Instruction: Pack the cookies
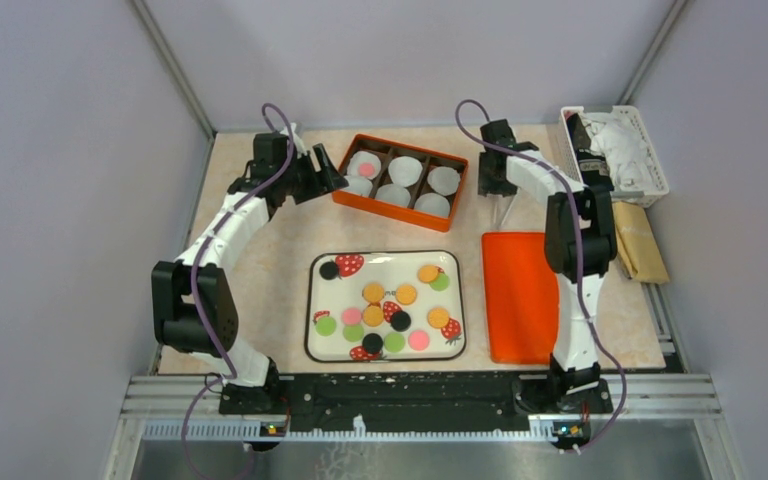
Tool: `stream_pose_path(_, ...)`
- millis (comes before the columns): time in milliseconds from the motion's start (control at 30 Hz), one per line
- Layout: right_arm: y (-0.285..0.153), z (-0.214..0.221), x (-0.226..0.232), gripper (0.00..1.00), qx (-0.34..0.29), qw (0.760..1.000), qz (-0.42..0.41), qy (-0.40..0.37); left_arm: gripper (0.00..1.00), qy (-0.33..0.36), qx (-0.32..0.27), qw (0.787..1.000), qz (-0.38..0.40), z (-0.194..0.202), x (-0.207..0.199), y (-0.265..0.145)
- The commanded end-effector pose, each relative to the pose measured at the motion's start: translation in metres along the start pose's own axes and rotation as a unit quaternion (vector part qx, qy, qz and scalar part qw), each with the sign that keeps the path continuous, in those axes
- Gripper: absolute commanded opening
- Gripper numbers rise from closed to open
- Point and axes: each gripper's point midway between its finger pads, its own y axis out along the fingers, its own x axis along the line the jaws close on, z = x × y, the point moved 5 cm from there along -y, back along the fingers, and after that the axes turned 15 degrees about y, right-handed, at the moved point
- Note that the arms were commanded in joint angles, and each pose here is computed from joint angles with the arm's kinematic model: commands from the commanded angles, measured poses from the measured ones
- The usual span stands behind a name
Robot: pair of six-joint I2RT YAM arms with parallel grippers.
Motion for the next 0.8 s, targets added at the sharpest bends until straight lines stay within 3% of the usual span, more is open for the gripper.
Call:
stream_pose_path(0,-0.017,-0.021,0.009,0.47,-0.029,0.999,-0.03,0.019,0.78,0.009,-0.028,0.999,0.014,-0.01,-0.004,-0.003)
stream_pose_path(167,-0.06,-0.033,0.03,0.43,-0.072,0.993,-0.092,0.018,0.71,0.006,-0.033,0.999,0.011,-0.011,-0.004,-0.003)
stream_pose_path(233,-0.081,-0.032,0.047,0.38,-0.084,0.989,-0.12,0.003,0.63,0.005,-0.038,0.999,0.007,-0.013,-0.004,-0.004)
stream_pose_path(300,-0.099,-0.028,0.068,0.2,-0.094,0.985,-0.14,-0.022,0.53,0.004,-0.042,0.999,0.002,-0.016,-0.004,-0.006)
stream_pose_path(367,-0.111,-0.022,0.09,0.02,-0.095,0.981,-0.162,-0.044,0.35,0.003,-0.044,0.999,-0.002,-0.018,-0.004,-0.007)
stream_pose_path(433,-0.116,-0.013,0.115,0.0,-0.081,0.976,-0.19,-0.064,0.08,0.003,-0.047,0.999,-0.005,-0.021,-0.006,-0.011)
stream_pose_path(467,-0.116,-0.007,0.129,0.0,-0.072,0.974,-0.202,-0.074,0.0,0.0,-0.046,0.999,-0.008,-0.02,-0.006,-0.013)
stream_pose_path(767,-0.088,0.031,0.236,0.0,-0.019,0.957,-0.268,-0.113,0.0,0.019,-0.073,0.997,-0.029,-0.03,-0.008,-0.035)
